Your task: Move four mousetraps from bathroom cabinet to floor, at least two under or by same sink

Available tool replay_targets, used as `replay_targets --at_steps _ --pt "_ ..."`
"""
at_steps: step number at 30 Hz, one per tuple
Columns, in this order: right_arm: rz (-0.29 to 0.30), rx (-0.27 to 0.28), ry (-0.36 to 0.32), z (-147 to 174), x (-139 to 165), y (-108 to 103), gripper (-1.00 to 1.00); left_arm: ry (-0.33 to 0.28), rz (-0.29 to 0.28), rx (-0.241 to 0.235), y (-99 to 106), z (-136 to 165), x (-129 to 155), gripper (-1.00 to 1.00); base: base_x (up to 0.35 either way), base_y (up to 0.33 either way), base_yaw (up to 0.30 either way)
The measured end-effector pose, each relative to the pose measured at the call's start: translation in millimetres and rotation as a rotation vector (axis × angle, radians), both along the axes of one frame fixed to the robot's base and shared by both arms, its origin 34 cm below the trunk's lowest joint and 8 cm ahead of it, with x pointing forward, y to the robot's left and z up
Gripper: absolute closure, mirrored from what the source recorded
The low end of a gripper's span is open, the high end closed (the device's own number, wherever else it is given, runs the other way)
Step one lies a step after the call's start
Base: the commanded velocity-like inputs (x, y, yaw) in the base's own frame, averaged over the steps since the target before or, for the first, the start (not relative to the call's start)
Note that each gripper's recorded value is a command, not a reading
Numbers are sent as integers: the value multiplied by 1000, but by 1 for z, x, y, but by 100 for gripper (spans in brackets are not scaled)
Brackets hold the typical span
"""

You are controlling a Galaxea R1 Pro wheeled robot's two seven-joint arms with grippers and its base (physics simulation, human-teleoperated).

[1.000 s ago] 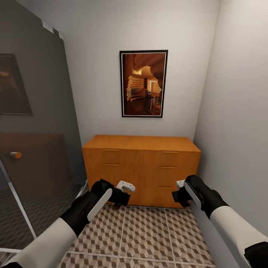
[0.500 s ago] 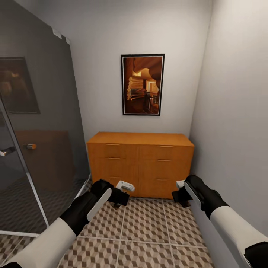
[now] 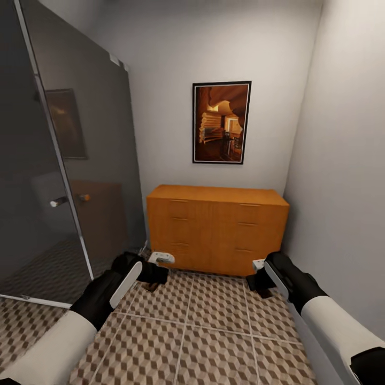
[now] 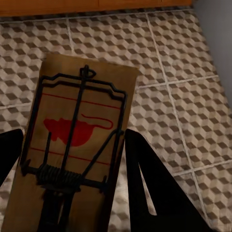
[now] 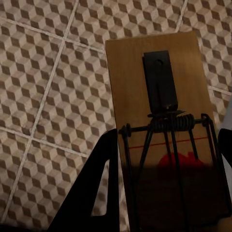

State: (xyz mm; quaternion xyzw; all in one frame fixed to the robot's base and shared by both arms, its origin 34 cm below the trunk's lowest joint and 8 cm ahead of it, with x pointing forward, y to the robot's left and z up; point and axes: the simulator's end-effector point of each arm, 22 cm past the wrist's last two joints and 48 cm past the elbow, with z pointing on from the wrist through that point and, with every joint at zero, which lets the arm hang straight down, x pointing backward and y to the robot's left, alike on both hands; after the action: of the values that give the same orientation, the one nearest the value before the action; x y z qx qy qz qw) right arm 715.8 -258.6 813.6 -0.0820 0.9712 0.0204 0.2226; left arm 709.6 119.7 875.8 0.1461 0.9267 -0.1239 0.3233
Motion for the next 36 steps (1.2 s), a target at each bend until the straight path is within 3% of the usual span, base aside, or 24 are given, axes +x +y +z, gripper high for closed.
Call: replay_targets --at_steps 5,12,21,36 --pt "0 0 2 0 -1 0 100 8 60 -11 28 -1 7 100 -195 0 272" --pt "6 5 4 -1 -1 6 100 9 113 -19 52 0 13 100 -32 0 274" --pt "12 11 9 -3 -2 12 100 -5 240 94 108 -5 21 100 -2 0 205" --pt "17 16 7 -2 -2 15 100 -1 266 99 115 -6 22 100 0 0 25"
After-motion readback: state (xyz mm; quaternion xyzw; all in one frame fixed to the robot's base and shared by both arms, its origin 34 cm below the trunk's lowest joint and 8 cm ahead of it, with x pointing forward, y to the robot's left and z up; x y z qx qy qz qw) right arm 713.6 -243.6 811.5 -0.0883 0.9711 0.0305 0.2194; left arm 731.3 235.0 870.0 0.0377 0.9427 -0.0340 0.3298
